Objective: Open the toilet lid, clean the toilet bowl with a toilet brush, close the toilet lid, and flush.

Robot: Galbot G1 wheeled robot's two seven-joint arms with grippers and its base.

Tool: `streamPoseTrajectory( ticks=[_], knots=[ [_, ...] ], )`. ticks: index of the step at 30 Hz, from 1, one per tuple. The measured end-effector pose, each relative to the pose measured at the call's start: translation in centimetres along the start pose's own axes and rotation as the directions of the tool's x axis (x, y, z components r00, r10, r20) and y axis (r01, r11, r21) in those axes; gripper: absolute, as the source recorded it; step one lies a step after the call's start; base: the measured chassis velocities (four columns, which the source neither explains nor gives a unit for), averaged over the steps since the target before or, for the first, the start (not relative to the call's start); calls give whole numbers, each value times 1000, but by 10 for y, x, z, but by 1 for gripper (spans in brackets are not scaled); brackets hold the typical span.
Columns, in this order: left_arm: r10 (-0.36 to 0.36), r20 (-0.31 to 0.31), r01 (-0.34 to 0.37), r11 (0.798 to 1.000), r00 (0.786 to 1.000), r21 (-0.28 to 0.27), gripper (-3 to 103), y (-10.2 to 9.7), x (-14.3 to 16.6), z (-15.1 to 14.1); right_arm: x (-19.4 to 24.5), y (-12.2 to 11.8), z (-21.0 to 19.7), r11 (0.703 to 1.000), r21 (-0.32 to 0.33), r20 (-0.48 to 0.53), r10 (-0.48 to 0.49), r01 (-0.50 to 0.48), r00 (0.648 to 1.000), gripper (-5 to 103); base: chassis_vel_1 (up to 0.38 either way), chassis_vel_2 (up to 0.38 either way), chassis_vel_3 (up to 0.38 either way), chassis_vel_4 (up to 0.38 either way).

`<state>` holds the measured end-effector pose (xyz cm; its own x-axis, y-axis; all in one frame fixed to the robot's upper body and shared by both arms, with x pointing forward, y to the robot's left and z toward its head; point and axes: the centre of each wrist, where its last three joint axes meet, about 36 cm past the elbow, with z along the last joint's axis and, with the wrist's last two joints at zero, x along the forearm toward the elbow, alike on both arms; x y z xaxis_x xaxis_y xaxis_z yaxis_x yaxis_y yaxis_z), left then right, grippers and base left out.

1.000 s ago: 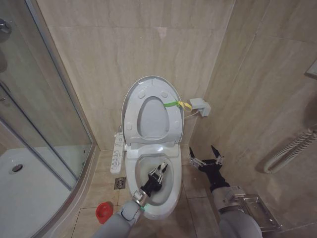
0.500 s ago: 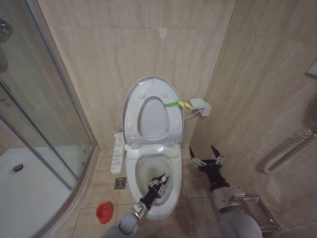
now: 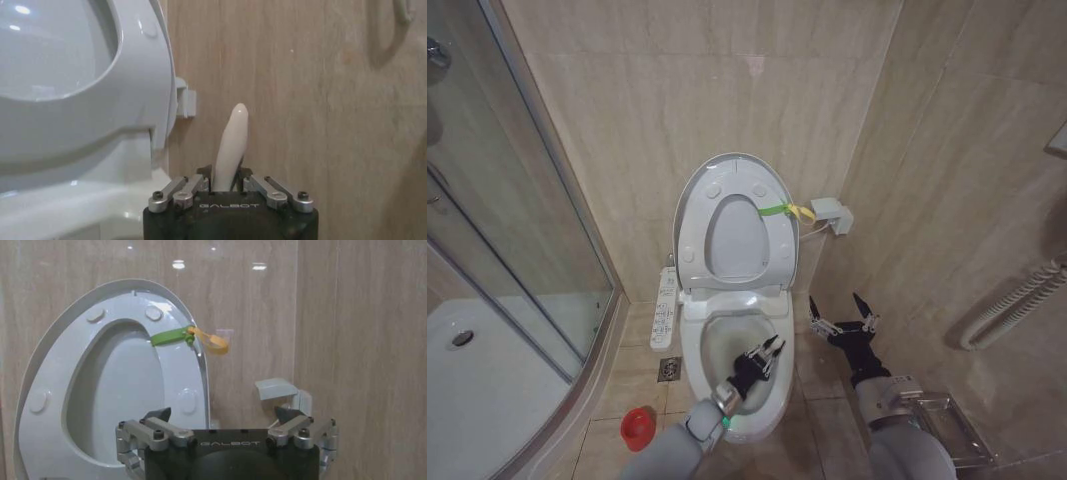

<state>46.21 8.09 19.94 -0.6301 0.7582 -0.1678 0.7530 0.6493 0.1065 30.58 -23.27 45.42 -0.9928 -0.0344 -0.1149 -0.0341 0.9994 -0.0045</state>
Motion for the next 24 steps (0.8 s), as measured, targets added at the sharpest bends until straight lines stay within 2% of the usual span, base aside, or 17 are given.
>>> streamPoseTrajectory(
  ticks=[7, 8, 10, 12, 19, 24],
  knots=[
    [-21, 56, 21, 1000, 998, 13, 23, 11, -21, -21, 0, 0, 0, 1000, 0, 0, 0, 0, 1000, 100, 0, 0, 0, 0],
    [-28, 72, 27, 999, 997, 18, 19, 13, -28, -26, 0, 0, 0, 1000, 0, 0, 0, 0, 1000, 100, 0, 0, 0, 0],
    [-34, 82, 32, 999, 996, 23, 19, 13, -33, -29, 0, 0, 0, 1000, 0, 0, 0, 0, 1000, 100, 0, 0, 0, 0],
    [-35, 83, 33, 999, 996, 26, 19, 12, -34, -29, 0, 0, 0, 1000, 0, 0, 0, 0, 1000, 100, 0, 0, 0, 0],
    [-76, 25, 75, 996, 997, 38, 19, 12, -9, 0, 0, 0, 0, 1000, 0, 0, 0, 0, 1000, 100, 0, 0, 0, 0],
    [-91, 25, 90, 996, 996, 27, 19, 19, -1, -2, 0, 0, 0, 1000, 0, 0, 0, 0, 1000, 100, 0, 0, 0, 0]
  ],
)
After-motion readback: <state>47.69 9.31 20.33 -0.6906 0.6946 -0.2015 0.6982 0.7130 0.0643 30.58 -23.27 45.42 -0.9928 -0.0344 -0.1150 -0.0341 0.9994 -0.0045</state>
